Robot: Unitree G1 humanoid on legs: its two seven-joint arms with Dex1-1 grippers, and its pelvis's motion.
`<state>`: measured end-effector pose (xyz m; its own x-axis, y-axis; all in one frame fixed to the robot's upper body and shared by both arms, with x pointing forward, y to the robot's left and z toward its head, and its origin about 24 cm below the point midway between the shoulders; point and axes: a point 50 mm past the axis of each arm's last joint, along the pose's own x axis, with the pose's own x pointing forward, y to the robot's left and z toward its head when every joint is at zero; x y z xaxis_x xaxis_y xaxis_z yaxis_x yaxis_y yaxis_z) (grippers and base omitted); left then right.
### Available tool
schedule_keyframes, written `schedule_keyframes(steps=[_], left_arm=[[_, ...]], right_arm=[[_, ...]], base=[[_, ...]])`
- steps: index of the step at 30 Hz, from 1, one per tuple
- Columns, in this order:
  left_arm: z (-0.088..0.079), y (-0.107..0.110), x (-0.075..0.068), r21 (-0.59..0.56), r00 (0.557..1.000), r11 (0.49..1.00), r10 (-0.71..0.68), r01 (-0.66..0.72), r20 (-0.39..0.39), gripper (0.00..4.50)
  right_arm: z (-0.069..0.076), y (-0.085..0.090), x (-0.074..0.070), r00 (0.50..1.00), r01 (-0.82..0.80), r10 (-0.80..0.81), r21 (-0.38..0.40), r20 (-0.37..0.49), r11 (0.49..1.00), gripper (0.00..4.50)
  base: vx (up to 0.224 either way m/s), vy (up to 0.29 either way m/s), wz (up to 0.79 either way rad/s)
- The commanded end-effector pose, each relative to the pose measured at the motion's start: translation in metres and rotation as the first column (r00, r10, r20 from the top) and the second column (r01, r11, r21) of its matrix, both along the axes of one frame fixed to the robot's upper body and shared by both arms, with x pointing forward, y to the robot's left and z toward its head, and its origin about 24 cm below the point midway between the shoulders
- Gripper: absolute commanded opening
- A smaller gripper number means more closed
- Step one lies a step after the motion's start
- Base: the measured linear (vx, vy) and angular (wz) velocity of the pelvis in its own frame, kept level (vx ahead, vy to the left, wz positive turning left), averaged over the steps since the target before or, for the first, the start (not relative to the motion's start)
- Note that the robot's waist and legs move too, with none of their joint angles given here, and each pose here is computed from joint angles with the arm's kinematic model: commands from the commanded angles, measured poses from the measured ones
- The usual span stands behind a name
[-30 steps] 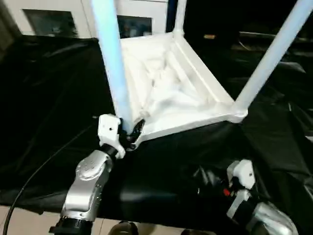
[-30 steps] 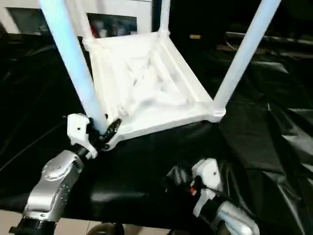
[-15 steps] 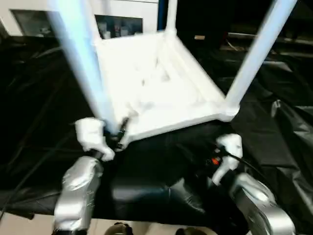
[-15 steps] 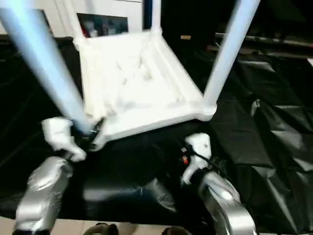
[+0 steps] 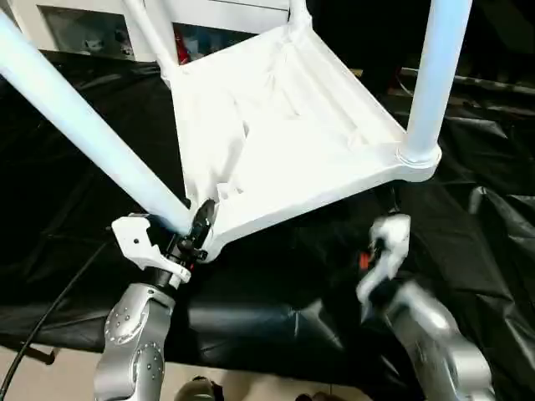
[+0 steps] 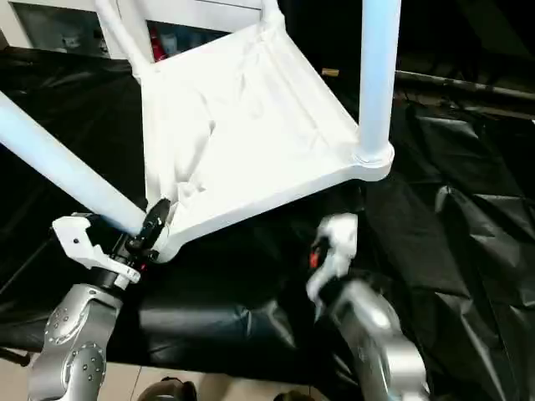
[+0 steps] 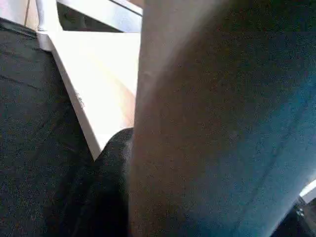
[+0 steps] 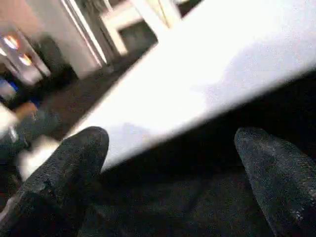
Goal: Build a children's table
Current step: Flip table
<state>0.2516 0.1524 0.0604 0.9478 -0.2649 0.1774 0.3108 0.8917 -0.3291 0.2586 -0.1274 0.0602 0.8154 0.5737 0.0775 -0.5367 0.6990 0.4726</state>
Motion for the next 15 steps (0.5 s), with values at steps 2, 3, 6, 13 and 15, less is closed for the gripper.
schedule_keyframes(steps=[2, 3, 6, 13, 15], left_arm=[[0.014, -0.014, 0.0, -0.098, 0.996, 0.993, -0.055, 0.062, 0.072, 2.2], [0.014, -0.014, 0.0, -0.099, 0.996, 0.993, -0.059, 0.066, 0.072, 2.2], [0.015, -0.015, -0.001, -0.101, 0.995, 0.992, -0.07, 0.077, 0.073, 2.2], [0.013, -0.021, -0.005, -0.102, 0.991, 0.987, -0.114, 0.121, 0.069, 2.2], [0.013, -0.023, -0.005, -0.097, 0.99, 0.986, -0.127, 0.133, 0.068, 2.2]], right_arm=[[-0.001, -0.005, 0.001, 0.999, 0.009, -0.006, 0.097, -0.036, 0.995, 4.5], [0.001, -0.004, 0.002, 0.999, 0.0, 0.007, 0.147, -0.043, 0.989, 4.5], [-0.001, -0.002, 0.005, 0.998, -0.008, 0.019, 0.166, -0.065, 0.986, 4.5], [-0.005, -0.003, 0.028, 0.988, 0.102, -0.071, 0.229, -0.14, 0.968, 4.5], [-0.001, 0.003, 0.037, 0.989, 0.088, -0.05, 0.277, -0.141, 0.957, 4.5]], base=[[0.0, 0.0, 0.0], [0.0, 0.0, 0.0], [0.0, 0.0, 0.0], [0.0, 0.0, 0.0], [0.0, 0.0, 0.0]])
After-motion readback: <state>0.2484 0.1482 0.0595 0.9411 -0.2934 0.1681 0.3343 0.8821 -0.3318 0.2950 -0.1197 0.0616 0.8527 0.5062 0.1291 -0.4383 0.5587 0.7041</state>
